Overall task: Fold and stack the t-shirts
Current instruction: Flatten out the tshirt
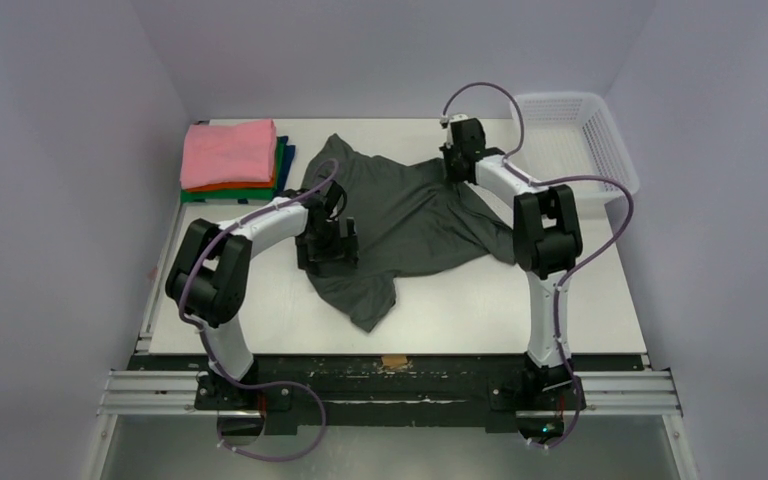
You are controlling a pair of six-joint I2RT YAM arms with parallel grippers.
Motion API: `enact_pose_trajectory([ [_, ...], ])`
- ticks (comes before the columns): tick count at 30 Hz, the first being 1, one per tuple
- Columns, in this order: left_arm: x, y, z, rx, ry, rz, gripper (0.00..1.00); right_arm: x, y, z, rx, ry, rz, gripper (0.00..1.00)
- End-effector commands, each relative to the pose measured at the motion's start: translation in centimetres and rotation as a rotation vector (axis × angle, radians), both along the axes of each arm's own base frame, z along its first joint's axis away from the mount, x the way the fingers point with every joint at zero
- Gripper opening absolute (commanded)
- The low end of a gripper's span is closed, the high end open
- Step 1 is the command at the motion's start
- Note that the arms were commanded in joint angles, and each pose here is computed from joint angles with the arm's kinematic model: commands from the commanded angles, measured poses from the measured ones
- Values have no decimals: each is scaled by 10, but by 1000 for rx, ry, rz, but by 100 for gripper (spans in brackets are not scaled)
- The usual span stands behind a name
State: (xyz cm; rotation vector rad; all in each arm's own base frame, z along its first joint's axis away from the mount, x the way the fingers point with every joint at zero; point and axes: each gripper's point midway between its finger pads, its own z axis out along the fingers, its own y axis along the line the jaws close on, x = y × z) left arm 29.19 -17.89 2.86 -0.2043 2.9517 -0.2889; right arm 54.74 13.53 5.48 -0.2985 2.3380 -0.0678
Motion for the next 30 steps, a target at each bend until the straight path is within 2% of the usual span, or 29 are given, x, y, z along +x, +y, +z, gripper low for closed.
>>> enact_pose_trajectory([
  [1,-5,17,3,45,1,10,100,25,-35,48,127,-72,-108,0],
  [5,-6,21,5,48,-3,13,100,40,-88,49,38,-52,-276,1],
  [7,-6,23,7,50,-5,17,100,41,-103,57,-21,-58,-323,14],
  [10,-4,22,12,44,-16,13,100,41,-100,77,11,-109,-319,31],
  [12,-2,21,16,38,-28,9,100,39,-99,89,37,-130,-331,48],
  [14,1,20,21,32,-45,4,100,33,-98,95,34,-121,-323,58],
  [18,13,17,29,24,-80,-4,100,13,-69,105,109,-90,-209,62],
  [21,19,14,28,12,-75,-1,100,-18,-51,101,148,-50,-161,62],
  [25,20,10,27,-9,-70,8,100,-79,-31,67,209,70,-132,62],
  [26,20,8,28,-21,-70,6,100,-109,-33,55,217,116,-155,62],
  [30,17,5,39,-48,-91,-4,100,-160,-48,40,223,168,-238,63],
])
